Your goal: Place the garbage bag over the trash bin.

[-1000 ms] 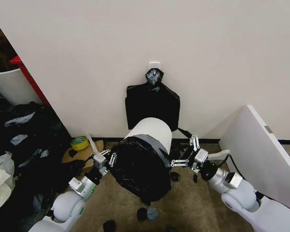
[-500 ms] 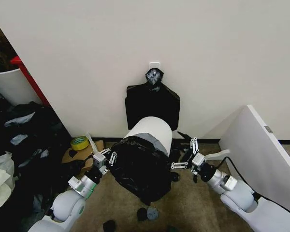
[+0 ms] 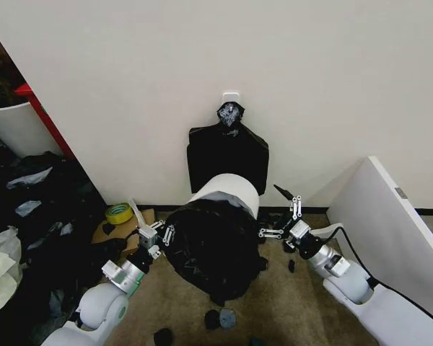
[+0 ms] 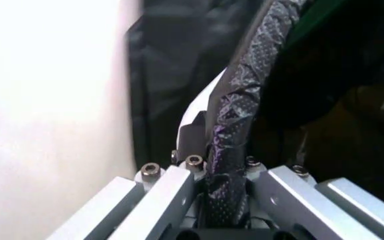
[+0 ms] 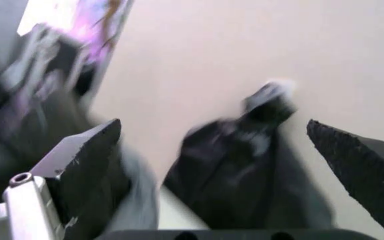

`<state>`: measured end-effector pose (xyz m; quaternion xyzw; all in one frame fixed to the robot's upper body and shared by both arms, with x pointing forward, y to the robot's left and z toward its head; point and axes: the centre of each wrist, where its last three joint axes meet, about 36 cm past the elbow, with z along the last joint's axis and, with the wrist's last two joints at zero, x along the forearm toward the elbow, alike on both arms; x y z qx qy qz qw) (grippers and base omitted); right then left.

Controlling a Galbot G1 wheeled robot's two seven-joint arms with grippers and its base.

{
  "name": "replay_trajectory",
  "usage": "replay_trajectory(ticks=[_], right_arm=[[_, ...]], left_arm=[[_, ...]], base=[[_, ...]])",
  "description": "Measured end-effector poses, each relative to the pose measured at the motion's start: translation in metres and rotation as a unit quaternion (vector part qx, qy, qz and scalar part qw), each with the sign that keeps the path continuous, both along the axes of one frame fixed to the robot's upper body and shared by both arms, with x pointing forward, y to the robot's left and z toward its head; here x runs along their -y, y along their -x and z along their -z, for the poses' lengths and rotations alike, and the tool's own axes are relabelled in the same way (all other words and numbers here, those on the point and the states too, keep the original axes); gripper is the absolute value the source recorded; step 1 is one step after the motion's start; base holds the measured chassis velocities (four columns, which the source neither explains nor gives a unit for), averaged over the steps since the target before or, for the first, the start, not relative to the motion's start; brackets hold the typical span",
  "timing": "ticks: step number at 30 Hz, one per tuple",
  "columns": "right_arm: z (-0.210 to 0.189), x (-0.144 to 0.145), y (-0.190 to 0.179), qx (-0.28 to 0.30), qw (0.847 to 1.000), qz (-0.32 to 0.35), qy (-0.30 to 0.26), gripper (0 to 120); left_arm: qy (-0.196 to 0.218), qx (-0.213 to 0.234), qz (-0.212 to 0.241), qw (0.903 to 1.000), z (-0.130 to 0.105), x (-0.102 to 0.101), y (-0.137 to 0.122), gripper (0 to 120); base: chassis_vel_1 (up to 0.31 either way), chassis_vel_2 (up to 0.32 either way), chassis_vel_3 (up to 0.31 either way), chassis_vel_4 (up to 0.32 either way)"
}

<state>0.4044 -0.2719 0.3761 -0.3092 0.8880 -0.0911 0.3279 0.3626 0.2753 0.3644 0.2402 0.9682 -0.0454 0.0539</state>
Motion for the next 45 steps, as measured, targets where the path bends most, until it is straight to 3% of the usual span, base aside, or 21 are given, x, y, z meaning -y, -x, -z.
replay_trajectory(ticks=[2, 3, 5, 7, 9, 10, 11, 13, 15, 17, 18, 19, 21, 22, 24, 28, 36, 40, 45], right_arm=[[-0.013, -0.021, 0.01, -0.02, 0.997, 0.041, -0.06, 100], [-0.013, -0.021, 0.01, -0.02, 0.997, 0.041, -0.06, 100], [-0.029, -0.042, 0.029, -0.058, 0.989, 0.061, -0.121, 100], [-0.037, -0.054, 0.048, -0.091, 0.983, 0.049, -0.151, 100], [-0.039, -0.061, 0.066, -0.114, 0.98, 0.024, -0.162, 100], [-0.039, -0.061, 0.066, -0.114, 0.98, 0.024, -0.162, 100], [-0.038, -0.063, 0.07, -0.119, 0.98, 0.014, -0.161, 100], [-0.034, -0.064, 0.078, -0.118, 0.981, -0.021, -0.152, 100], [-0.029, -0.063, 0.078, -0.111, 0.983, -0.042, -0.142, 100], [-0.024, -0.061, 0.078, -0.107, 0.984, -0.053, -0.135, 100], [-0.024, -0.061, 0.078, -0.107, 0.984, -0.053, -0.135, 100], [-0.018, -0.058, 0.076, -0.102, 0.985, -0.062, -0.124, 100], [-0.005, -0.051, 0.073, -0.088, 0.988, -0.084, -0.095, 100], [0.002, -0.046, 0.07, -0.077, 0.99, -0.095, -0.076, 100], [0.012, -0.041, 0.067, -0.063, 0.991, -0.106, -0.042, 100], [0.022, -0.044, 0.068, -0.071, 0.993, -0.095, -0.026, 100], [0.021, -0.076, 0.073, -0.136, 0.987, -0.011, -0.082, 100], [0.01, -0.091, 0.067, -0.183, 0.973, 0.049, -0.134, 100], [0.014, -0.09, 0.062, -0.19, 0.97, 0.072, -0.131, 100]], left_arm=[[0.016, -0.052, -0.022, 0.9983, -0.009, 0.007, 0.001, 0], [0.016, -0.052, -0.022, 0.9983, -0.009, 0.007, 0.001, 0], [0.043, -0.122, -0.048, 0.9905, -0.023, 0.015, 0.0, 0], [0.078, -0.193, -0.065, 0.9759, -0.042, 0.022, -0.002, 0], [0.11, -0.28, -0.092, 0.9493, -0.065, 0.025, -0.009, 0], [0.11, -0.28, -0.092, 0.9493, -0.065, 0.025, -0.009, 0], [0.12, -0.306, -0.098, 0.9393, -0.072, 0.025, -0.013, 0], [0.166, -0.388, -0.101, 0.9007, -0.09, 0.017, -0.025, 0], [0.209, -0.434, -0.093, 0.8717, -0.101, 0.005, -0.035, 0], [0.24, -0.462, -0.088, 0.8492, -0.106, -0.006, -0.04, 0], [0.24, -0.462, -0.088, 0.8492, -0.106, -0.006, -0.04, 0], [0.272, -0.485, -0.083, 0.8269, -0.109, -0.018, -0.045, 0], [0.317, -0.502, -0.081, 0.8009, -0.111, -0.037, -0.047, 0], [0.329, -0.504, -0.082, 0.7945, -0.111, -0.043, -0.046, 0], [0.338, -0.506, -0.085, 0.7893, -0.108, -0.048, -0.045, 0], [0.338, -0.504, -0.081, 0.7904, -0.108, -0.046, -0.045, 0], [0.324, -0.496, -0.064, 0.8034, -0.109, -0.03, -0.044, 0], [0.316, -0.495, -0.052, 0.808, -0.108, -0.019, -0.044, 0], [0.316, -0.492, -0.047, 0.81, -0.109, -0.016, -0.042, 0]], base=[[0.0, 0.0, 0.0, 0.0], [0.0, 0.0, 0.0, 0.0], [0.0, 0.0, 0.0, 0.0], [0.0, 0.0, 0.0, 0.0], [0.0, 0.0, 0.0, 0.0], [0.0, 0.0, 0.0, 0.0], [0.0, 0.0, 0.0, 0.0], [0.0, 0.0, 0.0, 0.0], [0.0, 0.0, 0.0, 0.0], [0.0, 0.0, 0.0, 0.0], [0.0, 0.0, 0.0, 0.0], [0.0, 0.0, 0.0, 0.0], [0.0, 0.0, 0.0, 0.0], [0.0, 0.0, 0.0, 0.0], [0.0, 0.0, 0.0, 0.0], [0.0, 0.0, 0.0, 0.0], [0.0, 0.0, 0.0, 0.0], [0.0, 0.0, 0.0, 0.0], [0.0, 0.0, 0.0, 0.0]])
